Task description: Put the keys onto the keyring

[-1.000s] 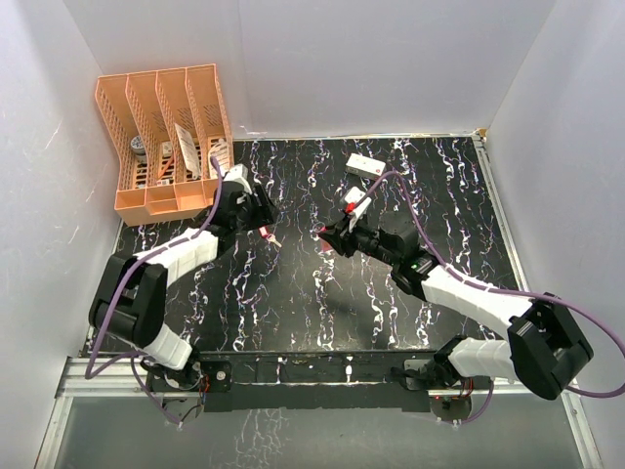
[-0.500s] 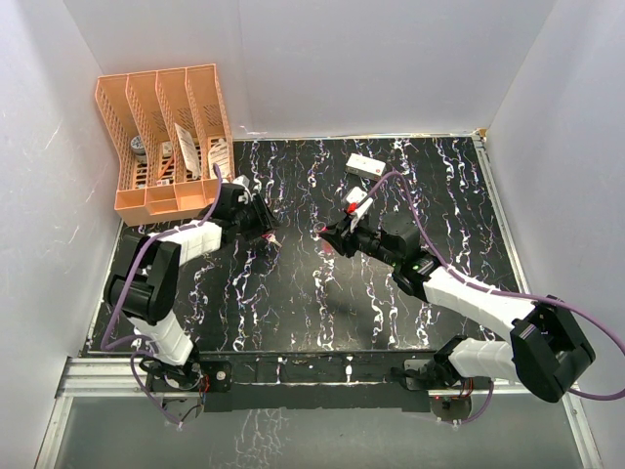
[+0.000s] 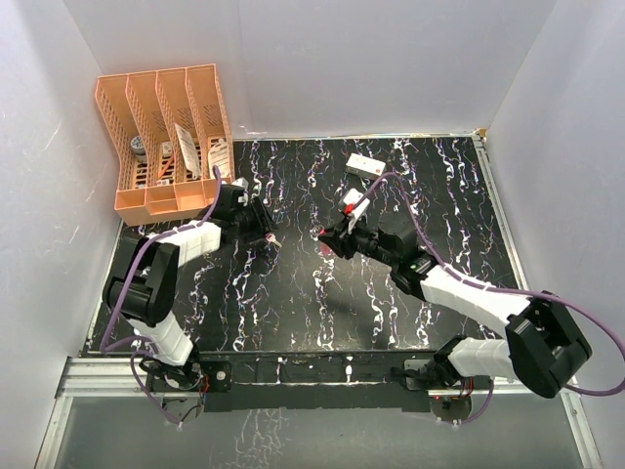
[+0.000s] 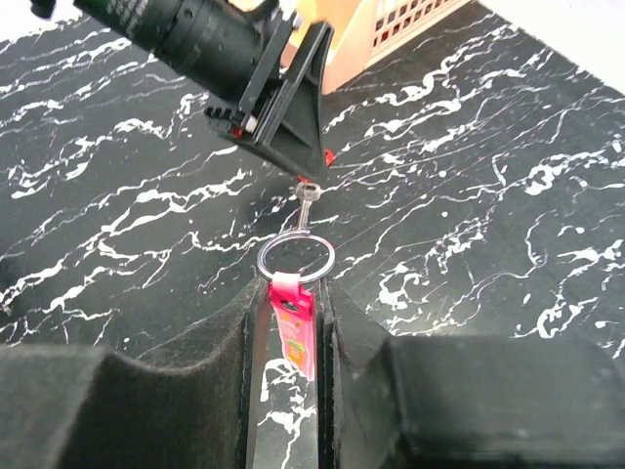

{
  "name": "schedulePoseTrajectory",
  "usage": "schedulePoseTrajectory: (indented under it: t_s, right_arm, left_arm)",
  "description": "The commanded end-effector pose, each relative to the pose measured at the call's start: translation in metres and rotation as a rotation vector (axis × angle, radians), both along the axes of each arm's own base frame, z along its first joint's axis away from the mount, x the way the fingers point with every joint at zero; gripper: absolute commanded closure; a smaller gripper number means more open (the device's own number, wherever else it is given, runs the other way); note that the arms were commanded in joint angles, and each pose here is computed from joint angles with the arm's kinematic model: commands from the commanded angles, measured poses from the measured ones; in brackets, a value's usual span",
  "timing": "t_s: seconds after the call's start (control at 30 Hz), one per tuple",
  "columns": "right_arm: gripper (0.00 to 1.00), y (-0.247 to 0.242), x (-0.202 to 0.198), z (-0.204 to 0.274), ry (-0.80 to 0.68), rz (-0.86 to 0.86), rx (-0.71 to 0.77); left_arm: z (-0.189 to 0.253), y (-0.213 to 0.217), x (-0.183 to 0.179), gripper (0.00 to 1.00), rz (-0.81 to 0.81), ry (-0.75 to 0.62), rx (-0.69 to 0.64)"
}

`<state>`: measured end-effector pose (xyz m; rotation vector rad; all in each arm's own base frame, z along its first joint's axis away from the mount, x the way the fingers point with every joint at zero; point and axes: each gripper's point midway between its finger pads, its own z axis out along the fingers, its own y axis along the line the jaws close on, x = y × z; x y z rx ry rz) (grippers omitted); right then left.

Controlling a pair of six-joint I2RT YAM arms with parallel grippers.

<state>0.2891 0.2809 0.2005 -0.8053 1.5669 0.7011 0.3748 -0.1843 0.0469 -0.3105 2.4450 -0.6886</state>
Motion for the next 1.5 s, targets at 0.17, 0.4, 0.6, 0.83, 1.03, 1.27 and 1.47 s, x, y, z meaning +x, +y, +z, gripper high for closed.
schedulePoseTrajectory:
  t_s: [0.17,0.4,0.6,0.83,1.03,1.27,1.47]
  right_arm:
    - [0.9,0.026,0.0,-0.015,0.041,0.137,-0.025]
    - [0.91,0.051,0.018,-0.034,0.101,0.2,-0.069]
    - [0.92,0.076,0.04,-0.058,0.175,0.241,-0.107]
    - [0.92,0.099,0.061,-0.085,0.257,0.272,-0.158]
    - [0.92,0.116,0.075,-0.099,0.301,0.289,-0.19]
    - [0.92,0.129,0.08,-0.116,0.344,0.314,-0.222]
    - [0.92,0.134,0.081,-0.128,0.361,0.319,-0.233]
  left_arm:
    - [0.07,0.02,0.011,0.48,0.097,-0.206,0.016]
    - [0.097,0.033,0.018,0.47,0.119,-0.263,0.021]
    - [0.103,0.046,0.019,0.46,0.138,-0.274,0.008]
    - [0.098,0.056,0.015,0.46,0.152,-0.263,0.012]
    - [0.083,0.056,0.013,0.46,0.142,-0.231,-0.009]
    - [0.06,0.05,0.013,0.46,0.136,-0.203,-0.05]
    - [0.051,0.041,0.02,0.46,0.133,-0.193,-0.104]
